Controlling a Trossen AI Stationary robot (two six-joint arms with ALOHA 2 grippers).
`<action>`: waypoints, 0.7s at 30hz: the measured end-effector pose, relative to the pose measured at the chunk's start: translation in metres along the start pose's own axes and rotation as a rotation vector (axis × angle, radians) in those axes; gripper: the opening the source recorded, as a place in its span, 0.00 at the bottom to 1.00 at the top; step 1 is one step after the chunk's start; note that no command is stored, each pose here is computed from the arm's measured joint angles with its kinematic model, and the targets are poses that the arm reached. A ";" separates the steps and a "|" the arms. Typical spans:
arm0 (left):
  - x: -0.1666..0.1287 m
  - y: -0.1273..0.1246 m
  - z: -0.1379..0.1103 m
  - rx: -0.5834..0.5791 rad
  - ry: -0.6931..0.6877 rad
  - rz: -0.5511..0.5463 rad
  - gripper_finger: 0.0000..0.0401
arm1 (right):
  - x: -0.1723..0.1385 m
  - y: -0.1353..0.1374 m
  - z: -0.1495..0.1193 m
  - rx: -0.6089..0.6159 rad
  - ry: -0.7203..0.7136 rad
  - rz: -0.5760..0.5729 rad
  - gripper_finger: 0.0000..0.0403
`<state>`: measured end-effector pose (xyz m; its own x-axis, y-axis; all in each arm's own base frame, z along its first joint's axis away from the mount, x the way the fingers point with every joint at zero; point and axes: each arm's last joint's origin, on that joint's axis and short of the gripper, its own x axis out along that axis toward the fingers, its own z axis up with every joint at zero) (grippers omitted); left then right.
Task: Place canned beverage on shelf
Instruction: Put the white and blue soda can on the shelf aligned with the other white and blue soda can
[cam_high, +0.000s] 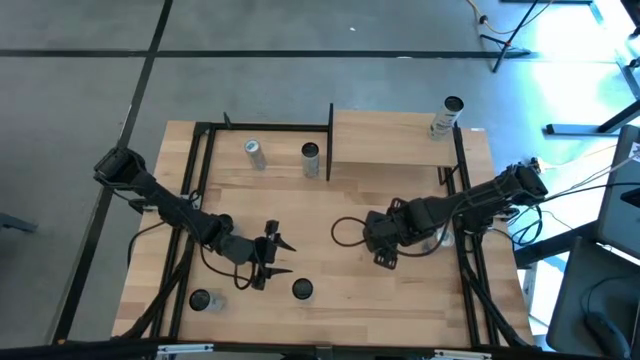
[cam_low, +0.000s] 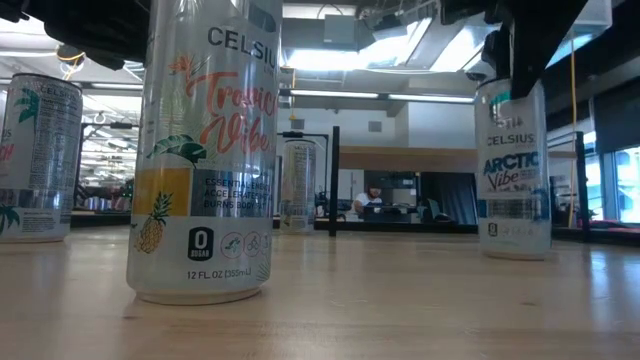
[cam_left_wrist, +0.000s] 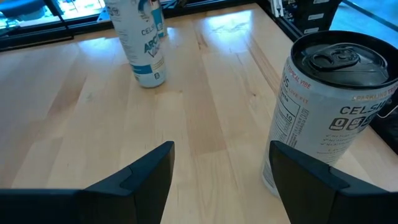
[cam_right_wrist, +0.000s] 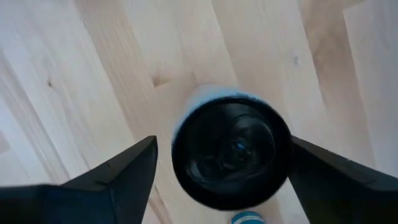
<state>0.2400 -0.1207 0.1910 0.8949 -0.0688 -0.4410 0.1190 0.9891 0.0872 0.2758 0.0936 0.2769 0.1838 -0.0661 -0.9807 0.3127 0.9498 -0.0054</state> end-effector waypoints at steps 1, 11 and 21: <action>0.000 0.000 0.000 0.000 0.000 0.000 0.62 | 0.000 0.000 0.000 -0.001 -0.001 0.000 0.81; 0.000 0.000 0.000 0.002 0.004 0.001 0.62 | -0.014 0.000 0.002 0.003 0.009 0.007 0.82; 0.000 0.000 -0.001 0.005 0.013 0.001 0.62 | -0.068 0.025 -0.029 0.001 -0.247 -0.072 0.82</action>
<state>0.2394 -0.1206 0.1899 0.8895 -0.0661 -0.4520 0.1205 0.9884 0.0925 0.2438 0.1308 0.3377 0.3830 -0.2066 -0.9004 0.3340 0.9397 -0.0736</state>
